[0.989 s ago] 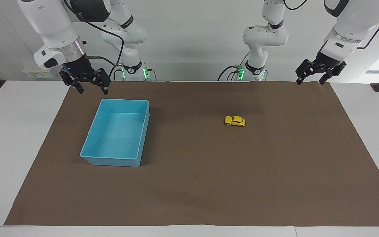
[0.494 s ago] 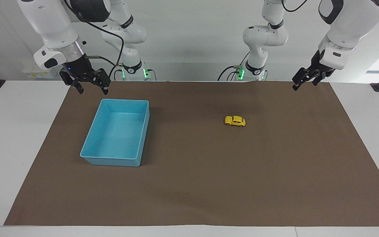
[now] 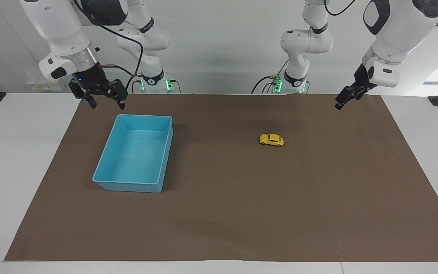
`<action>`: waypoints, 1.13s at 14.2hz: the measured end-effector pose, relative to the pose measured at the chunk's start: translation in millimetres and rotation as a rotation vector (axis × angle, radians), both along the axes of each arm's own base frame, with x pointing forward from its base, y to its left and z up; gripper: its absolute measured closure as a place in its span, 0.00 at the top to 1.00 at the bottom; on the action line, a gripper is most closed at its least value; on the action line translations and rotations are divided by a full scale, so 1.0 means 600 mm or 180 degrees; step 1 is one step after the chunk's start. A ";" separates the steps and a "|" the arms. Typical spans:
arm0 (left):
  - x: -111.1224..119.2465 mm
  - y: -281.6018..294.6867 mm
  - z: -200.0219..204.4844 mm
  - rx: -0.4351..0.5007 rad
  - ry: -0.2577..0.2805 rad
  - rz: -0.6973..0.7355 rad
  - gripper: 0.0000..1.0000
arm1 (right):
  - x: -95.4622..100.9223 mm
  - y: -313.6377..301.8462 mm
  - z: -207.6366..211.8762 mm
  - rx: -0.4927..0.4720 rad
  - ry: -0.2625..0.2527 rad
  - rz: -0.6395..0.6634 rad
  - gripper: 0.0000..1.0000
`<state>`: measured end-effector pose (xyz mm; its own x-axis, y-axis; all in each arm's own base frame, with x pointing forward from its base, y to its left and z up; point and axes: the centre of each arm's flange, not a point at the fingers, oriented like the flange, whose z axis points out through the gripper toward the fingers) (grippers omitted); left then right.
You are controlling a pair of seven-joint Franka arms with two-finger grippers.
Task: Wind up and store yellow beetle car
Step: 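Reach the left gripper down onto the yellow toy car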
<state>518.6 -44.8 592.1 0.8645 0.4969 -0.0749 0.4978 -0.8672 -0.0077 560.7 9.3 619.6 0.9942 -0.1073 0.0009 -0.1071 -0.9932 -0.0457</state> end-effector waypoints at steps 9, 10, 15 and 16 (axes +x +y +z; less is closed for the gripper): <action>0.005 -0.054 -0.046 -0.0004 0.0046 0.1808 1.00 | 0.000 0.000 0.000 0.0000 0.0000 0.0000 1.00; 0.006 -0.059 -0.056 0.0003 0.0051 0.1991 1.00 | 0.000 0.000 0.000 0.0000 0.0000 0.0000 1.00; 0.007 -0.092 -0.123 0.0030 0.0062 0.2726 1.00 | 0.000 0.000 0.000 0.0000 0.0000 0.0000 1.00; 0.004 -0.109 -0.140 0.0048 0.0082 0.2761 1.00 | 0.000 0.000 0.000 0.0000 0.0000 0.0000 1.00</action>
<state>521.2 -110.3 508.0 0.1779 0.9810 -0.0773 0.9828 -0.1811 -0.0365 560.7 9.3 619.6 0.9942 -0.1073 0.0009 -0.1071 -0.9932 -0.0457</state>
